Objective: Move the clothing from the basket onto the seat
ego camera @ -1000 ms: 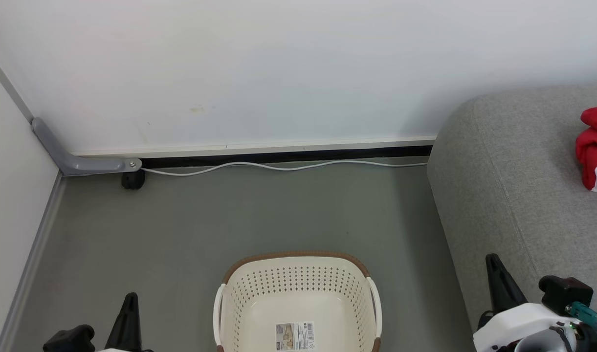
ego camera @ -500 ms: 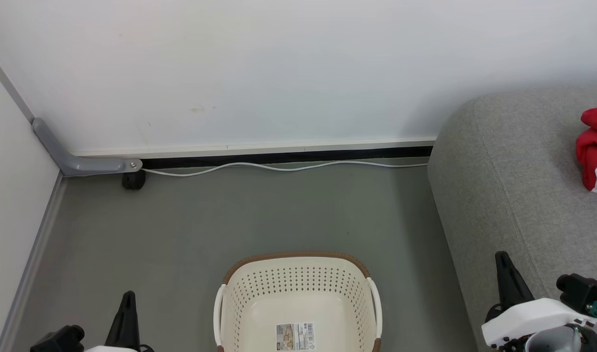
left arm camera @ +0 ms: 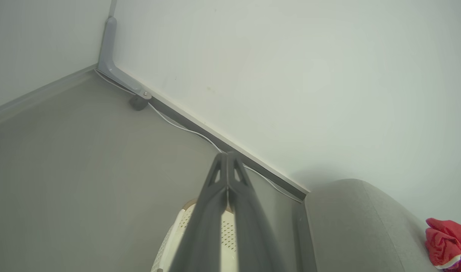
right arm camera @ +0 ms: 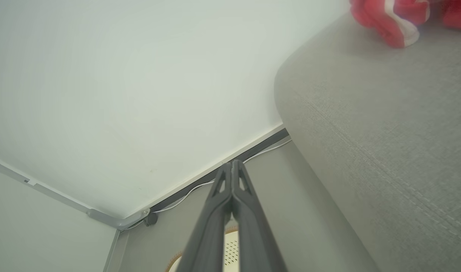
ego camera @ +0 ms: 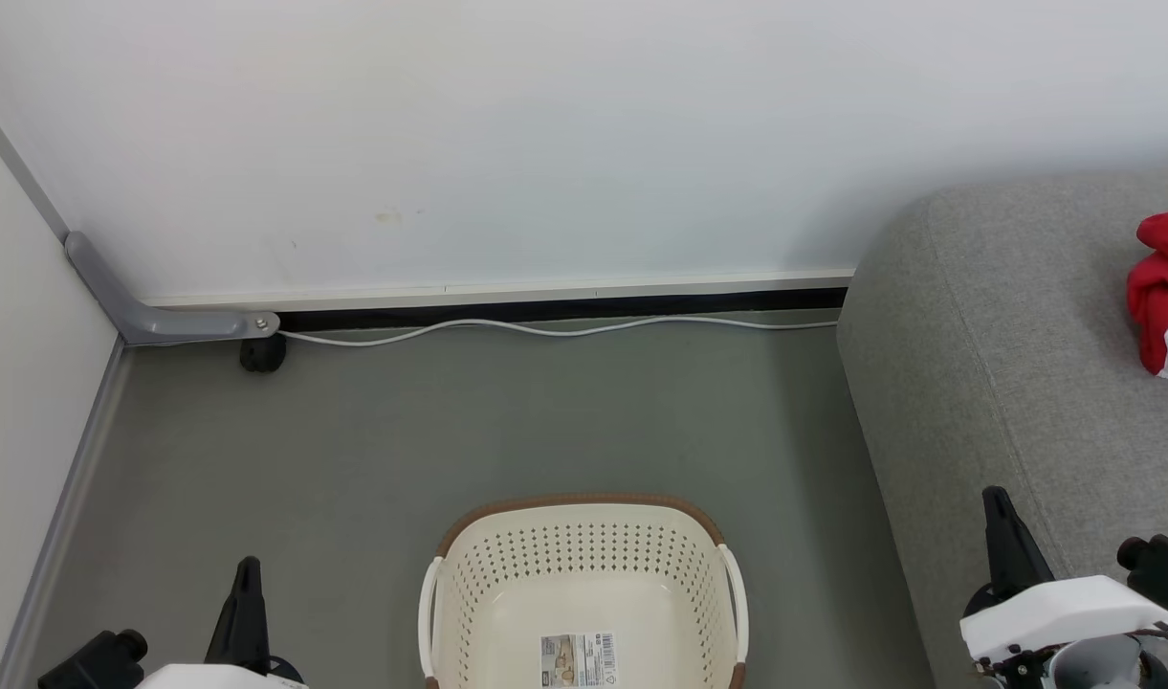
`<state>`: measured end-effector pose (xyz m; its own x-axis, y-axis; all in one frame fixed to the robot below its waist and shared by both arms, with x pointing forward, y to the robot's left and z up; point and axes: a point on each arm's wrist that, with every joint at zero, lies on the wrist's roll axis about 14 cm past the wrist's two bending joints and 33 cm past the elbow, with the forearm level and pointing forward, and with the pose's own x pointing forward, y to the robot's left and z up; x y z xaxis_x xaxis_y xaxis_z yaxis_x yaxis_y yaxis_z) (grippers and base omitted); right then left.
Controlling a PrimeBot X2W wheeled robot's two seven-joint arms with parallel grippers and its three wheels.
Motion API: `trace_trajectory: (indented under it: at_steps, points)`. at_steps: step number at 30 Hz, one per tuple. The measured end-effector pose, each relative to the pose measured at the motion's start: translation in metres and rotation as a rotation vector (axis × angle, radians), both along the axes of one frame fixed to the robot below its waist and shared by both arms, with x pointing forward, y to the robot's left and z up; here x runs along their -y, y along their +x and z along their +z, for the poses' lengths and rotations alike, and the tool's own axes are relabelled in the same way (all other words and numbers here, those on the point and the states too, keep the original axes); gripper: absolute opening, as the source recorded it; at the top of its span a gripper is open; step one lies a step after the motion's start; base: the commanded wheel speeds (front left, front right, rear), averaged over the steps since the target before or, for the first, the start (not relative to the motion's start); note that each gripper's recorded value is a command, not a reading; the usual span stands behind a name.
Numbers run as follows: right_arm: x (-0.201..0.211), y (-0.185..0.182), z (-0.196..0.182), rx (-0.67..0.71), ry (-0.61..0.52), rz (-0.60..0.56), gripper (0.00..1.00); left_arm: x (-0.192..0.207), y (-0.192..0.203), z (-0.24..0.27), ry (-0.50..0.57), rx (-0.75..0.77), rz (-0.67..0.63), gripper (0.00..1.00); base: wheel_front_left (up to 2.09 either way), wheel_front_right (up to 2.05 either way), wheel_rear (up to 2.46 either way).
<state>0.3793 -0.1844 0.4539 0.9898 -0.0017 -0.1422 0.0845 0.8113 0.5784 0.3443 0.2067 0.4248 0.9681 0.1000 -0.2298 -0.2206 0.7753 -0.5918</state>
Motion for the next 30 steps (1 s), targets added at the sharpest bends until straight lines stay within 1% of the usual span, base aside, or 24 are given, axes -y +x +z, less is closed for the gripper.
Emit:
trace_trajectory:
  at_steps: [23, 30]
  points:
    - [0.008, 0.002, 0.007, 0.002, 0.264, -0.062, 0.00, 0.002, 0.004, 0.005, -0.250, 0.019, 0.047, 0.00, 0.00, 0.00, 0.00]
    - [0.010, 0.002, 0.010, 0.011, 0.343, -0.076, 0.00, 0.004, 0.011, 0.013, -0.326, 0.044, 0.049, 0.00, 0.00, 0.00, 0.00]
